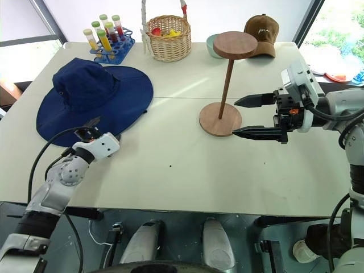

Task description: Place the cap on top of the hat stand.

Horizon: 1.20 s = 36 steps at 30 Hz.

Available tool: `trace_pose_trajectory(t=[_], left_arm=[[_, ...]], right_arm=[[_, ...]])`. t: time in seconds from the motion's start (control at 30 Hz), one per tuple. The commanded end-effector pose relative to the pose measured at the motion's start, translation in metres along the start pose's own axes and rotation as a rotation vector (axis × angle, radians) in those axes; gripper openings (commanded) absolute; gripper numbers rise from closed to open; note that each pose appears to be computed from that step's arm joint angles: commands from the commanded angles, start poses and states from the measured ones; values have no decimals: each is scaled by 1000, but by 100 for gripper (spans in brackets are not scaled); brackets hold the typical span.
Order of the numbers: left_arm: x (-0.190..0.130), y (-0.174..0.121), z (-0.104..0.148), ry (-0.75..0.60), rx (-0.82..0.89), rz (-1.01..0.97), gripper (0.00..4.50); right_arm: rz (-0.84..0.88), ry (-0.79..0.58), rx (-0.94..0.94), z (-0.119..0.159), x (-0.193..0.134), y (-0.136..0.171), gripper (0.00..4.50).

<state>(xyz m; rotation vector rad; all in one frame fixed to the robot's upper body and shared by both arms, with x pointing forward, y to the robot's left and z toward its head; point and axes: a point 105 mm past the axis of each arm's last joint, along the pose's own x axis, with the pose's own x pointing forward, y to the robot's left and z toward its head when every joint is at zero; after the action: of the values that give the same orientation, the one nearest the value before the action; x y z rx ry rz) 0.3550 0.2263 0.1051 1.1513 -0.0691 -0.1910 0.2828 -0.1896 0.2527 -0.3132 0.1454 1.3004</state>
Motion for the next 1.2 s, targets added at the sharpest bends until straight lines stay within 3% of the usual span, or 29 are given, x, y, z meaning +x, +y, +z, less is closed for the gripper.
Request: trace_pose_trajectory(t=[0.03, 0.23, 0.63, 0.87, 1.17, 1.2], left_arm=[[9, 7, -26, 128, 86, 42, 446], [17, 12, -37, 197, 177, 87, 446], [2, 34, -76, 259, 179, 64, 446], [12, 73, -84, 348, 176, 230, 446], [20, 78, -90, 377, 134, 252, 446], [21, 77, -88, 366, 132, 247, 423]], right_arm=[[-2, -23, -46, 12, -3, 3, 450], [-7, -31, -50, 14, -3, 4, 450], [-20, -32, -44, 12, -3, 5, 450], [-21, -33, -44, 12, -3, 7, 450], [-28, -35, -50, 13, -3, 6, 450], [-29, -35, -50, 14, -3, 6, 450]])
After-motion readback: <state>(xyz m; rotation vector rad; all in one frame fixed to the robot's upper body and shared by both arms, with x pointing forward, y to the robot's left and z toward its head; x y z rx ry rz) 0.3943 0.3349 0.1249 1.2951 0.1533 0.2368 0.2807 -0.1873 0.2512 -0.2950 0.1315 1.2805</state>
